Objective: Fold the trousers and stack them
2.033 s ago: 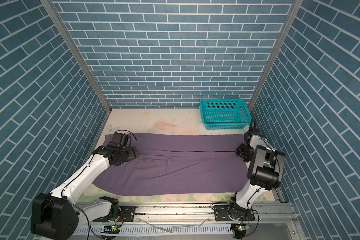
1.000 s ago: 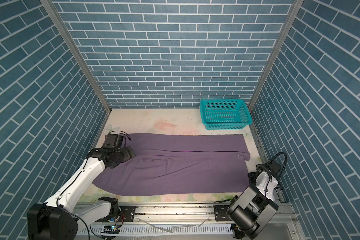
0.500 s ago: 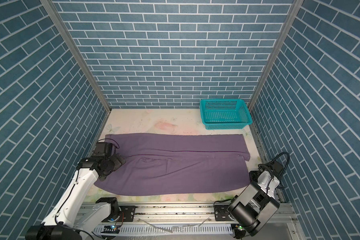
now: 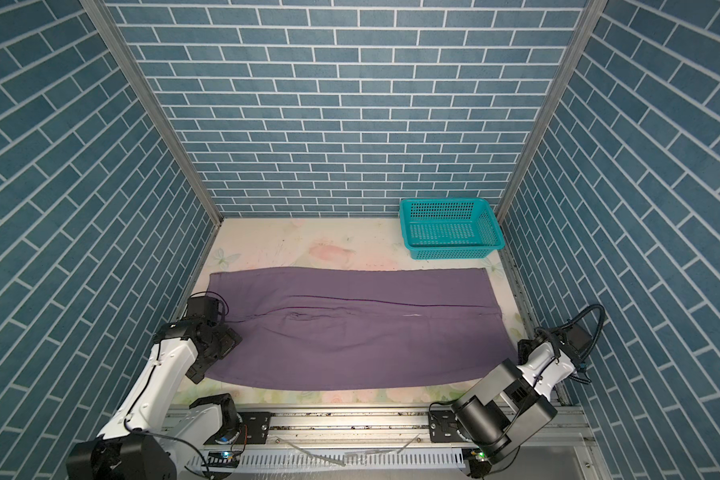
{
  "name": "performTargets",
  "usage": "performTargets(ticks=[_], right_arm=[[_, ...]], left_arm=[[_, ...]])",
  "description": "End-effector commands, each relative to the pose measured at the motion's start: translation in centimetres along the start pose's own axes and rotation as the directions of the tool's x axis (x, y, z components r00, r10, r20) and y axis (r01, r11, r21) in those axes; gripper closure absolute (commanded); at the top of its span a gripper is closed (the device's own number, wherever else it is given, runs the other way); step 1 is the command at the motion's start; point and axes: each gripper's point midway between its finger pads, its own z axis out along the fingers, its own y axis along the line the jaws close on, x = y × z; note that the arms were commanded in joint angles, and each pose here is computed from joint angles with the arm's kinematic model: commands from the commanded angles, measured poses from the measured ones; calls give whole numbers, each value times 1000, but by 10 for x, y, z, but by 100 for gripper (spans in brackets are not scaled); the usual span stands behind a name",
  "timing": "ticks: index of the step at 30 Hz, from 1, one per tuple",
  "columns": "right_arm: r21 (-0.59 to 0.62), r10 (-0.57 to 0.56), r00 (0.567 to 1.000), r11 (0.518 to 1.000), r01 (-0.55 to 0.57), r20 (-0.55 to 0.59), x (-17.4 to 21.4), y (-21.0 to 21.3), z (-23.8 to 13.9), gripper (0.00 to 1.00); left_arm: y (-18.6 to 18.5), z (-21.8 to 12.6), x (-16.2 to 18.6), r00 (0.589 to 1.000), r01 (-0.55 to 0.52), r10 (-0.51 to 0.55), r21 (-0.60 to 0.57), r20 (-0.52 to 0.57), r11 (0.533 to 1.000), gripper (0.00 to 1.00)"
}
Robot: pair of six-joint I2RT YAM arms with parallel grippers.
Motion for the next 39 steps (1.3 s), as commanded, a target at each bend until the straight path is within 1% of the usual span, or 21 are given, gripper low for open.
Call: performTargets(ticks=[1,4,8,12,14,19,22,24,25,28,29,32,34,36,38,39], right_arm=[[-17,0,999,1000,1,46,-12,6,-6,100],[-26,-4,999,1000,5,51,-13,8,-6,100],[-30,-15,998,999,16,53,-14,8,-5,100],[-26,-16,999,1000,17,39,-12,8,-2,100],[-27,-17,999,999,18,38,-13,9,-2,100],[-39,-18,999,999,19,32,-11,11,-2,100],[-38,-18,999,999,19,33,-12,11,-4,100],[-38,-13,999,999,15,36,-13,12,-6,100],[-38,-10,999,999,11,35,-13,12,-7,100],[-50,3,999,999,-1,36,-14,15,-9,100],[-53,6,999,999,-5,34,-13,16,-9,100],[-67,16,999,998,-13,45,-15,19,-14,100],[-81,26,998,997,-22,58,-18,23,-19,100],[-103,53,996,994,-46,65,-20,28,-23,100],[-137,78,994,988,-67,78,-25,36,-30,100],[-155,91,992,985,-77,87,-29,42,-35,100]], left_arm=[[19,9,0,998,55,-54,-61,19,997,3],[36,6,-10,990,129,-122,-100,75,987,3],[49,8,-28,970,223,-211,-94,119,970,1],[54,17,-42,962,257,-245,-90,121,962,2],[52,24,-45,961,263,-253,-82,114,961,5],[29,43,-54,957,275,-276,24,90,961,21],[22,51,-58,960,269,-271,37,74,962,34],[22,56,-56,962,264,-266,27,62,964,45],[22,58,-56,963,263,-264,23,58,964,54],[21,61,-56,963,266,-267,26,49,964,89],[22,61,-57,962,270,-271,24,44,963,100],[24,49,-65,953,296,-298,38,53,954,100],[27,34,-74,937,338,-342,67,69,939,100],[29,10,-86,913,384,-396,122,98,915,100],[31,-17,-100,895,401,-424,169,137,900,100],[32,-38,-113,884,402,-435,193,174,895,100]])
